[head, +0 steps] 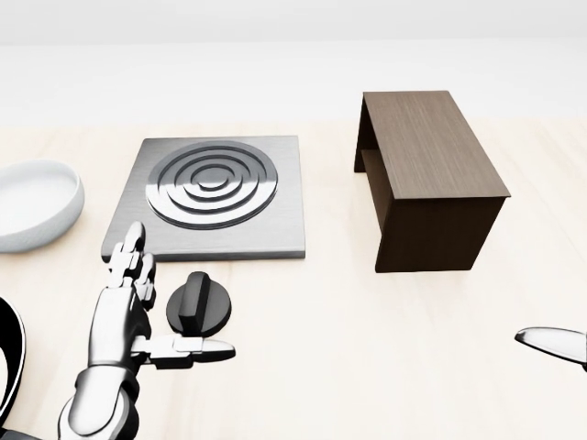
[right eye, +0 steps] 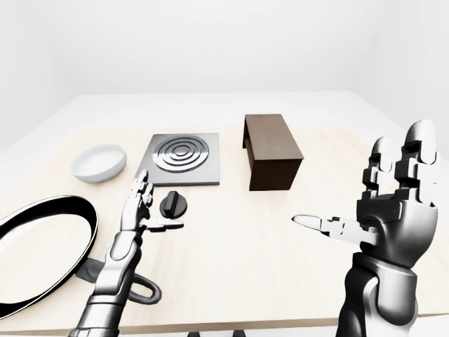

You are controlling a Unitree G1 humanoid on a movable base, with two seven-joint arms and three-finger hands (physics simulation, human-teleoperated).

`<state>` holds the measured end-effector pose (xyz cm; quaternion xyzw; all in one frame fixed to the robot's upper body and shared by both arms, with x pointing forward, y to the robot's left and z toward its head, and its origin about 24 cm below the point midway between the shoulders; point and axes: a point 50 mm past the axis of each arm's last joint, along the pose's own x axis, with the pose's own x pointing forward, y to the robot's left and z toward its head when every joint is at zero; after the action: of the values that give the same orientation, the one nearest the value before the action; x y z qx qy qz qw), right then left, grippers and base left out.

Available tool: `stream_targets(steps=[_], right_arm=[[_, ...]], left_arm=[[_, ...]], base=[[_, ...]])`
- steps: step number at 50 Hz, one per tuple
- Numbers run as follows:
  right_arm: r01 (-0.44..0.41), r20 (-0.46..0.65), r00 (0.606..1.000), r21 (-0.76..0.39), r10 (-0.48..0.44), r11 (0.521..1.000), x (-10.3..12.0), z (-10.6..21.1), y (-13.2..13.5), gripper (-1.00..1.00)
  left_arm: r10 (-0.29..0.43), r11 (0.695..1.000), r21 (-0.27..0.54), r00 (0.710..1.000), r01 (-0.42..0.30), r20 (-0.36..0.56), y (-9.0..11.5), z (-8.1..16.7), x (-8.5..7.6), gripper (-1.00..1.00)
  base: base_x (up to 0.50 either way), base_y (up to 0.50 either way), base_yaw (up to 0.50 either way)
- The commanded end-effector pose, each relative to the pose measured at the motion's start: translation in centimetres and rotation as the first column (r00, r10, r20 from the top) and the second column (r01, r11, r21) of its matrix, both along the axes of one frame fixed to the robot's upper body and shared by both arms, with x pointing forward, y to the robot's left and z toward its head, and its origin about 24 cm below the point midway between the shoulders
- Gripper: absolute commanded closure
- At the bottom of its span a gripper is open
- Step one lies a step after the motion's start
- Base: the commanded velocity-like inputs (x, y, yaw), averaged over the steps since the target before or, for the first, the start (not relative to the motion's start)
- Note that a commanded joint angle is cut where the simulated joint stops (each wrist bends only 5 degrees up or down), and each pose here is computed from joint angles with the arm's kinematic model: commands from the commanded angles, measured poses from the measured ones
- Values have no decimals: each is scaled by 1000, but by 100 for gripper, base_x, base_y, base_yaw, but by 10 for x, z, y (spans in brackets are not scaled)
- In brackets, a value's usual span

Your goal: Turn on the stove.

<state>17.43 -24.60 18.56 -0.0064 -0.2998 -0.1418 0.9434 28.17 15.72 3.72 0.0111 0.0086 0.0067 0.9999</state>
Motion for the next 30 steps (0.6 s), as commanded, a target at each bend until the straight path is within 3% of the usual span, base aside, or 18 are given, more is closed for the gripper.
stream_targets(steps=[1,4,5,6,30], right_arm=[[-2,-10,1000,3,2,1000,1,-2,0,-100],[-2,-16,1000,3,2,1000,1,-3,0,-100],[-2,-14,1000,1,2,1000,1,-3,0,-100],[-1,-16,1000,3,1,1000,1,-3,0,-100],[-3,-17,1000,2,3,1000,1,-3,0,-100]], left_arm=[[-12,1000,-5,999,12,-32,-4,-12,8,-100],[-18,1000,-2,998,18,-64,-5,-19,7,-100],[-36,999,6,986,38,-161,-10,-42,2,-100],[-37,999,7,984,39,-173,-10,-44,2,-100],[-38,999,16,976,43,-213,-11,-53,0,-100]], base=[[0,0,0],[0,0,0],[0,0,0],[0,0,0],[0,0,0]])
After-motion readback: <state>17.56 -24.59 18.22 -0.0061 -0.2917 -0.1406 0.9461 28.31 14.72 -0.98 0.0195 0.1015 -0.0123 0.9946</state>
